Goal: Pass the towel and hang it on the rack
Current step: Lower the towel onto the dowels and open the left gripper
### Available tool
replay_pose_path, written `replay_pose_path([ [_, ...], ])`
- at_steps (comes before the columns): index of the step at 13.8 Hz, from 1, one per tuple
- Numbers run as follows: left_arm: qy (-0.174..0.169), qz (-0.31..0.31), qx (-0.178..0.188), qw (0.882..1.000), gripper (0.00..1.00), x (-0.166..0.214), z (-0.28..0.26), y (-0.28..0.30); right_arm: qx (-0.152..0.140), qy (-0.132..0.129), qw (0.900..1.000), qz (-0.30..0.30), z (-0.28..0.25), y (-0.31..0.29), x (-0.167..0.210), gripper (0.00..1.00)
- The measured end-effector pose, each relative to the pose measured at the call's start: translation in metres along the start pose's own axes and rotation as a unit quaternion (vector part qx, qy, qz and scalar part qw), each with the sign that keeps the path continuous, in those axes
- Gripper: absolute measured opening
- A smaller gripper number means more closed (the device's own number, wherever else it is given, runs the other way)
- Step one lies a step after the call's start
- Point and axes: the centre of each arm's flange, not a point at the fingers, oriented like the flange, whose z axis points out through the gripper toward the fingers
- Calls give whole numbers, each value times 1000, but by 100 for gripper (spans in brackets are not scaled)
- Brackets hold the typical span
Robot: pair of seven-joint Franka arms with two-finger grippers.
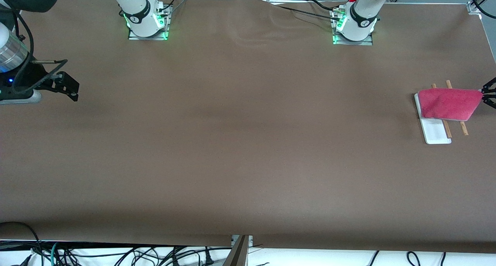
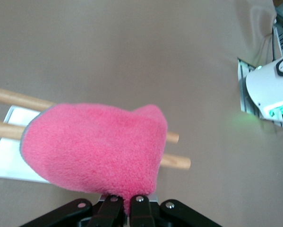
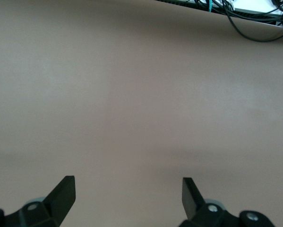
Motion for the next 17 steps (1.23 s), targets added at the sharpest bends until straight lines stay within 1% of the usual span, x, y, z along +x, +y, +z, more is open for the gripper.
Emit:
replay_pose_path([
  [1, -2, 1, 2, 1000, 3, -5, -1, 1, 1, -4, 1000, -6, -4, -8, -3, 100],
  [2, -2, 0, 4, 1000, 3, -10, 1, 0, 11, -12, 1000, -7, -5, -13, -7, 100],
  [4, 1, 8, 4, 1000, 3, -19, 11, -5, 45, -34, 998, 10, -1, -5, -12, 100],
  [5, 3, 16, 5, 1000, 3, -22, 17, -9, 52, -43, 998, 19, 2, 5, -14, 100],
  [6, 2, 25, 9, 1000, 8, -24, 20, -12, 54, -49, 997, 25, 4, 14, -16, 100],
  [7, -1, 32, 17, 999, 16, -25, 20, -15, 55, -51, 997, 29, 5, 18, -17, 100],
  [10, -26, 40, 64, 997, 48, -26, -5, -23, 55, -51, 997, 29, 5, 19, -17, 100],
  [11, -35, 42, 80, 995, 57, -25, -15, -25, 54, -52, 997, 29, 5, 19, -17, 100],
  [12, -44, 45, 97, 993, 68, -25, -24, -27, 53, -52, 997, 29, 5, 19, -17, 100],
  [13, -53, 48, 112, 991, 77, -24, -33, -28, 53, -52, 997, 29, 5, 19, -17, 100],
  [15, -68, 50, 139, 987, 99, -21, -54, -29, 53, -52, 997, 28, 5, 18, -17, 100],
  [17, -75, 47, 158, 983, 100, -12, -73, -30, 53, -51, 997, 28, 5, 18, -17, 100],
])
